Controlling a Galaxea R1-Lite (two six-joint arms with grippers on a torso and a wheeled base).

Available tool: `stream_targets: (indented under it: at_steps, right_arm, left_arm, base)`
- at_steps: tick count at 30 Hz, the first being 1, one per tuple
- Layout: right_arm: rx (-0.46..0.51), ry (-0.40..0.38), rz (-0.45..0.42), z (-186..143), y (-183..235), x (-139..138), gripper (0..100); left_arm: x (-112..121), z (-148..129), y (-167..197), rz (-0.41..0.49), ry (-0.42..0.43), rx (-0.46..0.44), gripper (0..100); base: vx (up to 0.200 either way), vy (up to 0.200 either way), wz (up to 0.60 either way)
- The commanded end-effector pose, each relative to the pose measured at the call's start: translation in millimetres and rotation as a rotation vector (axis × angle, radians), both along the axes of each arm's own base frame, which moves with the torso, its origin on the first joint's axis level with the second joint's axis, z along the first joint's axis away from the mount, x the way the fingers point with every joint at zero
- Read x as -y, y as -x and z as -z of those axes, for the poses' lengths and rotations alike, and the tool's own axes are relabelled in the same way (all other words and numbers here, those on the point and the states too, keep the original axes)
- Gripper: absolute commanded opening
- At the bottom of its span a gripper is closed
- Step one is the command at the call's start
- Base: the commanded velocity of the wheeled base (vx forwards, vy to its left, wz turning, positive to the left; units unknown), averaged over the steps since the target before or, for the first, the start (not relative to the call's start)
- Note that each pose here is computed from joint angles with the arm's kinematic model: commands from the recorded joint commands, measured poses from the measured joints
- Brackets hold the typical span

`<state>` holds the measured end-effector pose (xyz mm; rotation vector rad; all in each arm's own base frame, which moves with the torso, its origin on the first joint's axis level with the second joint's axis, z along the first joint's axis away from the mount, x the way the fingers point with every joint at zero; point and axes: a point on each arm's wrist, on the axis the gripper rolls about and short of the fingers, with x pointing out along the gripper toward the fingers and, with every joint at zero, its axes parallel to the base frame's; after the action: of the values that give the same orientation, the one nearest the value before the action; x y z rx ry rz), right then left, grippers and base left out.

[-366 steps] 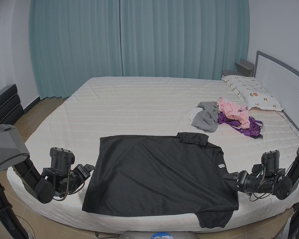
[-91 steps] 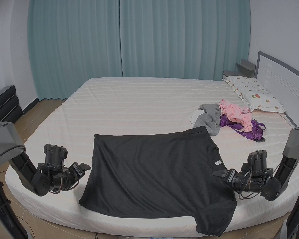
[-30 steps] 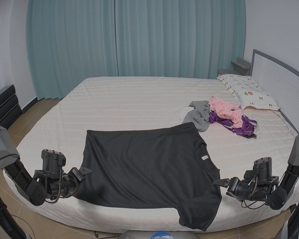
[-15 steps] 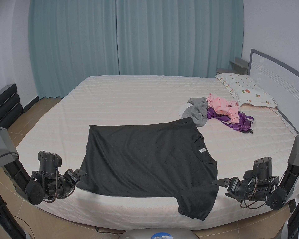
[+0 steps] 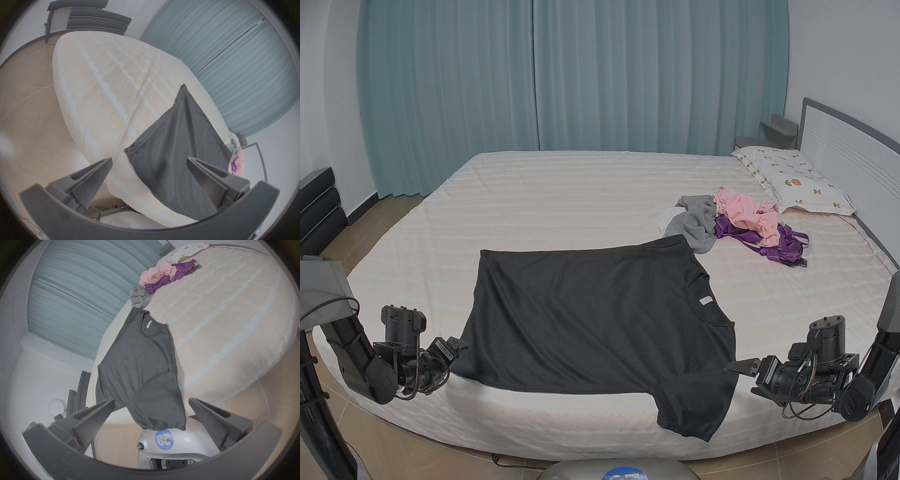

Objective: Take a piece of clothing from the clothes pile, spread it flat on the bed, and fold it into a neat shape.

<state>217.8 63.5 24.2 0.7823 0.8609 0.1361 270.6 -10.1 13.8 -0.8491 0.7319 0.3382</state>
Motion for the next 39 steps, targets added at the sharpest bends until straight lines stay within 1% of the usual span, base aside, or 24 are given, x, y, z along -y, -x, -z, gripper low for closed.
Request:
stream_targets:
  at_steps: [1,7,8,13,19,25,28,32,39]
  right_arm:
    - [-0.002,0.000,-0.001,0,0,0,100]
    - [-0.002,0.000,-0.001,0,0,0,100]
    - [-0.003,0.001,-0.001,1,0,0,100]
    - [-0.003,0.001,-0.002,1,0,0,100]
    - [-0.002,0.000,-0.002,0,0,0,100]
    - [-0.002,0.000,-0.001,0,0,0,100]
    - [-0.002,0.000,-0.001,0,0,0,100]
    - [-0.002,0.000,-0.001,0,0,0,100]
    - [0.000,0.000,-0.001,0,0,0,100]
  left_arm:
    - [-4,14,-6,-0.013,0.002,-0.020,100]
    - [-4,22,-10,-0.015,0.003,-0.031,100]
    - [-5,22,-11,-0.017,0.003,-0.031,0]
    - [-6,20,-12,-0.026,0.005,-0.020,0]
    - [-7,20,-3,-0.037,-0.004,-0.048,0]
    - [-7,11,5,-0.033,-0.010,-0.035,0]
    - [-6,8,10,-0.015,-0.029,-0.031,0]
    - [-6,8,15,0.002,-0.048,-0.041,0]
    - [-7,11,17,0.001,-0.054,-0.065,0]
  base:
    - [0.000,0.000,0.00]
    - [0.000,0.000,0.00]
    - [0.000,0.000,0.00]
    - [0.000,0.000,0.00]
    - [0.000,0.000,0.00]
    - [0.000,0.000,0.00]
    - [0.000,0.000,0.00]
    - [0.000,0.000,0.00]
    - [0.000,0.000,0.00]
